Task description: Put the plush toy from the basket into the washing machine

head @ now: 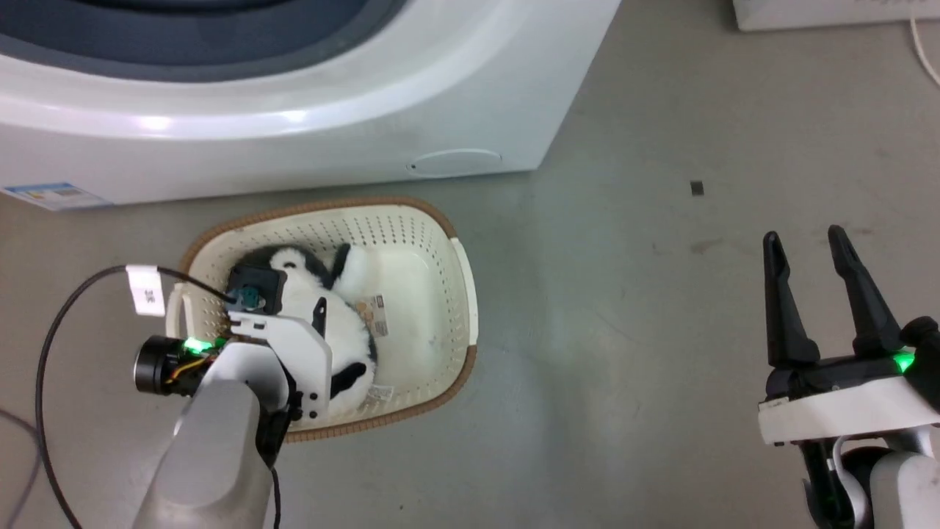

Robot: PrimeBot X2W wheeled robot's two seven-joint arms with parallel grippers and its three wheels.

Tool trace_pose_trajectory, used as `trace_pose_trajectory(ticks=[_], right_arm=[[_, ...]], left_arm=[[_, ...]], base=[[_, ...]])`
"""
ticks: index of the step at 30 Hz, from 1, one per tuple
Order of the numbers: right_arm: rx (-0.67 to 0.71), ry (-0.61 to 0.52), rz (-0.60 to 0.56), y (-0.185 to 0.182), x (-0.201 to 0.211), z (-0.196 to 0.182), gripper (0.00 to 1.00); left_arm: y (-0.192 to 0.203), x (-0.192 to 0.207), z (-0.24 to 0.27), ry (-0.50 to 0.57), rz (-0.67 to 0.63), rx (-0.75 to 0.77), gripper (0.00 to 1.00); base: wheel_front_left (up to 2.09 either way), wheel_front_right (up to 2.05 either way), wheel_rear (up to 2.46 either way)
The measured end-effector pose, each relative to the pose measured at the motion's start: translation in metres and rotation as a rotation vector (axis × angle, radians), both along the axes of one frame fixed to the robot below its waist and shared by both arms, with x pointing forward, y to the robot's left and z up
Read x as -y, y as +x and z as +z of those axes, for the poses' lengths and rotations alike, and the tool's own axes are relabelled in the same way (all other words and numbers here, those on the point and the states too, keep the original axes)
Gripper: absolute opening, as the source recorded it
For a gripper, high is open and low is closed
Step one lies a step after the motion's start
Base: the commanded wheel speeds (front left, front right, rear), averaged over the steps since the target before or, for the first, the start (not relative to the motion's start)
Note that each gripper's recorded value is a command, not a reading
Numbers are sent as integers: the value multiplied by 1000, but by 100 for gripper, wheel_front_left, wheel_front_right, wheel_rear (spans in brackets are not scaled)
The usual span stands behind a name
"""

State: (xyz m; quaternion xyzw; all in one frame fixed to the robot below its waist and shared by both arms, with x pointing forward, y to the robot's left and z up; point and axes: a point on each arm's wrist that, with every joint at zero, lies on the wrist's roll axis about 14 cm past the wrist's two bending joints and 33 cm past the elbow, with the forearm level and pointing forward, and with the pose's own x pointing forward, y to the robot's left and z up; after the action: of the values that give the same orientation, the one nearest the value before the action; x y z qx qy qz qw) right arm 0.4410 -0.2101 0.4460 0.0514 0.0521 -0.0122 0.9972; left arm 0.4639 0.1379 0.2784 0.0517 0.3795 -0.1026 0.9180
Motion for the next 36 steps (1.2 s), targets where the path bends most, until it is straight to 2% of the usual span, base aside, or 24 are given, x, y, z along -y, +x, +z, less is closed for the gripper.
trace_pose_trajectory(ticks=[17,36], right_arm=[[-80,30,-61,14,19,-52,100],[-127,45,-127,24,40,-96,100]], left_arm=[[-4,-5,-99,33,-21,-301,100],[-7,-4,-176,66,-23,-482,100]], base=[[0,0,0],[0,0,0]])
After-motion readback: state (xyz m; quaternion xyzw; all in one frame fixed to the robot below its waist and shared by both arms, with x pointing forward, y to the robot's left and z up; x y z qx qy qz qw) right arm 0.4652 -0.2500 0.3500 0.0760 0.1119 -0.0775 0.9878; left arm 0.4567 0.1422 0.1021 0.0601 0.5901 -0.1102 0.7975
